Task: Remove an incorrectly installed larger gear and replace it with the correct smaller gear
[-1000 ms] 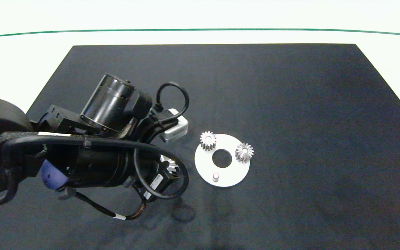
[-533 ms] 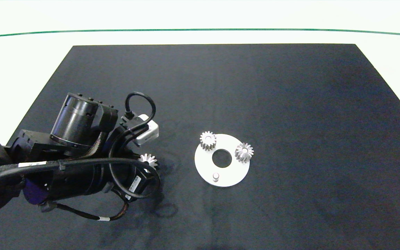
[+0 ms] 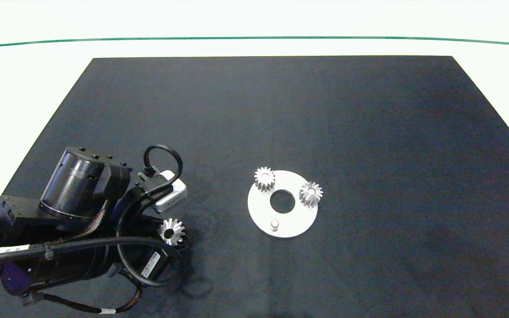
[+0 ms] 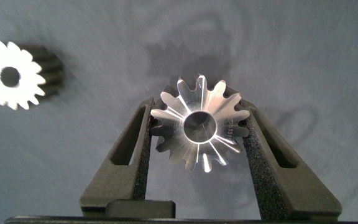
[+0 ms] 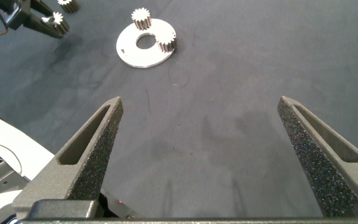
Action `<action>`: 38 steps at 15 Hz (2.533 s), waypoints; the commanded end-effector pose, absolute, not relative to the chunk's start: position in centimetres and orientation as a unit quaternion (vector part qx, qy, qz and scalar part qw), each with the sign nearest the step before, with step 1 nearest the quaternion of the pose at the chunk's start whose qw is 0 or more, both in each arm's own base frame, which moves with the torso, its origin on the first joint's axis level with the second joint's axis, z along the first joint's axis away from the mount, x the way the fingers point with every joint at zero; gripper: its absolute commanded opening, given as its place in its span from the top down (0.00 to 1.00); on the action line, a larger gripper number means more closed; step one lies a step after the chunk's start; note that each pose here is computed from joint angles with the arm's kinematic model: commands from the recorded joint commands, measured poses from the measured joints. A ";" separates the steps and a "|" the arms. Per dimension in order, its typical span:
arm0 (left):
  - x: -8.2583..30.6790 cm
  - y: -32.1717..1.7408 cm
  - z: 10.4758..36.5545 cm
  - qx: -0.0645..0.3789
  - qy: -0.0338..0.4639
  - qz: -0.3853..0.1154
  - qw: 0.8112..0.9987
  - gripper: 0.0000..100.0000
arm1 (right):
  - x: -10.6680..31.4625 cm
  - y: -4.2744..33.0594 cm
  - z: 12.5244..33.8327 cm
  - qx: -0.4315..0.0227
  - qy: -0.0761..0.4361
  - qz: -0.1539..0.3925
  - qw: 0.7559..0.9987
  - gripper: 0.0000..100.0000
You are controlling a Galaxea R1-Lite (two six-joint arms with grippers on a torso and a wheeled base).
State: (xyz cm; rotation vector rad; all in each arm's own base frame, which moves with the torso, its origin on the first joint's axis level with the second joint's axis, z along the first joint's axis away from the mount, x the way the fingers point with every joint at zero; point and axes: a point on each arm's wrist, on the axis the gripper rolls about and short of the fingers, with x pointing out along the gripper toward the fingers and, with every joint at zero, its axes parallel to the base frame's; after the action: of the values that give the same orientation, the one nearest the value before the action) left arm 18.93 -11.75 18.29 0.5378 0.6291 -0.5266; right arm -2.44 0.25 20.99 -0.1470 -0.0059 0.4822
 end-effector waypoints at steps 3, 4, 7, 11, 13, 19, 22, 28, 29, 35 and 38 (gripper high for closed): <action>19.2 -12.0 17.3 0.261 0.306 -0.253 0.880 0.81 | -2.5 0.2 20.9 -0.074 -0.005 0.240 0.968 0.00; 19.3 -12.0 17.2 0.261 0.306 -0.253 0.880 0.81 | -2.5 0.2 20.9 -0.074 -0.005 0.240 0.968 0.00; 19.0 -11.9 16.3 0.265 0.316 -0.255 0.875 0.81 | -2.6 0.2 20.9 -0.074 -0.005 0.240 0.968 0.00; 18.9 -11.8 16.2 0.266 0.319 -0.254 0.874 0.81 | -2.6 0.2 20.9 -0.074 -0.005 0.240 0.968 0.00; 19.1 -11.8 16.3 0.264 0.314 -0.253 0.876 0.00 | -2.6 0.2 20.9 -0.074 -0.006 0.239 0.968 0.00; 18.8 -11.7 16.0 0.264 0.316 -0.255 0.875 0.00 | -2.6 0.2 20.9 -0.074 -0.007 0.239 0.968 0.00; 19.0 -11.8 17.2 0.259 0.295 -0.253 0.884 0.00 | -2.6 0.2 20.9 -0.074 -0.006 0.239 0.968 0.00; 19.6 -11.9 19.2 0.251 0.264 -0.246 0.898 0.00 | -2.7 0.2 21.0 -0.074 -0.008 0.239 0.968 0.00; 20.0 -11.6 19.5 0.248 0.261 -0.238 0.902 0.00 | -2.6 0.2 21.0 -0.074 -0.008 0.239 0.968 0.00; 22.5 -9.0 21.5 0.222 0.246 -0.167 0.929 0.00 | -2.7 0.2 21.1 -0.074 -0.010 0.239 0.968 0.00; 23.6 -7.8 21.1 0.216 0.260 -0.138 0.931 0.00 | -2.7 0.2 21.2 -0.074 -0.011 0.238 0.968 0.00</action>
State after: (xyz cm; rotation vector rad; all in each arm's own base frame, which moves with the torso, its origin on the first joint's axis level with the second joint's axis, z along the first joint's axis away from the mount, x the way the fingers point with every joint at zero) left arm 23.00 -8.12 21.38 0.4429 0.5141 -0.3031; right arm -2.76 0.19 21.15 -0.1482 -0.0246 0.4793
